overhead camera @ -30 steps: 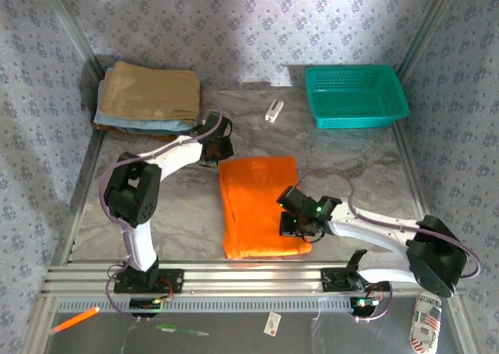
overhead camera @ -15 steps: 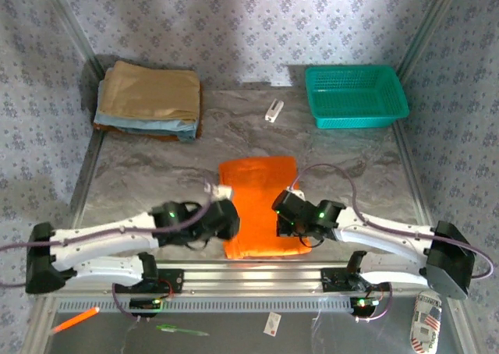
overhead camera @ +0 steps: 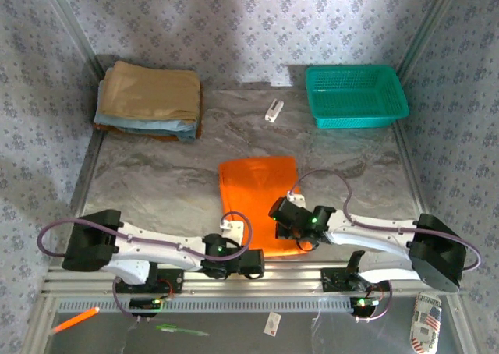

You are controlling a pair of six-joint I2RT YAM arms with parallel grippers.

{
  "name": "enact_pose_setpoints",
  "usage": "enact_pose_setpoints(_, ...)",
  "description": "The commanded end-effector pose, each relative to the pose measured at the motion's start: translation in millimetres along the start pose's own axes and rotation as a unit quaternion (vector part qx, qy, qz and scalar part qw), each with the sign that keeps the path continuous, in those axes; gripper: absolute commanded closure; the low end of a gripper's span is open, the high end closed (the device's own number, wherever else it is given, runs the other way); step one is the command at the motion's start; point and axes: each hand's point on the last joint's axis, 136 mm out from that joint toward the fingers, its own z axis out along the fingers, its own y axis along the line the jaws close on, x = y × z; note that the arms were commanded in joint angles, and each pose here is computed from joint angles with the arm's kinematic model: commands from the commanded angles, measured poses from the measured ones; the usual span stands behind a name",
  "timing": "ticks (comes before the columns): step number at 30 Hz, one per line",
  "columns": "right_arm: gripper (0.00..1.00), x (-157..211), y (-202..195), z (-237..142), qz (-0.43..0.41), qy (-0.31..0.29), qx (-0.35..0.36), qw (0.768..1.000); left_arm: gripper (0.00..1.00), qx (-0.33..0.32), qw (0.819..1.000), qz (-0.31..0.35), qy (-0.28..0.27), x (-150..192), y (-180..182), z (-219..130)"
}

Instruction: Fold and stack the trousers

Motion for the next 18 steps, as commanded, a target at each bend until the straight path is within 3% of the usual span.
enact_pose_setpoints(1, 1.0, -3, -1, 9, 0.01, -0.003, 0.006, 1.0, 0.76, -0.031, 0.999, -0.031, -0.024, -6, 15, 11)
enact_pose_setpoints(8, 1.0, -8, -20, 35, 0.024, 0.017, 0.064, 0.998, 1.0, -0.031, 0.998, -0.025, -0.054, -32, 46, 7)
enact_pose_setpoints(18, 1.0, -52, -51, 53, 0.061, 0.032, 0.122, 0.99, 1.0, 0.024, 0.995, 0.027, -0.09, -61, 67, -22)
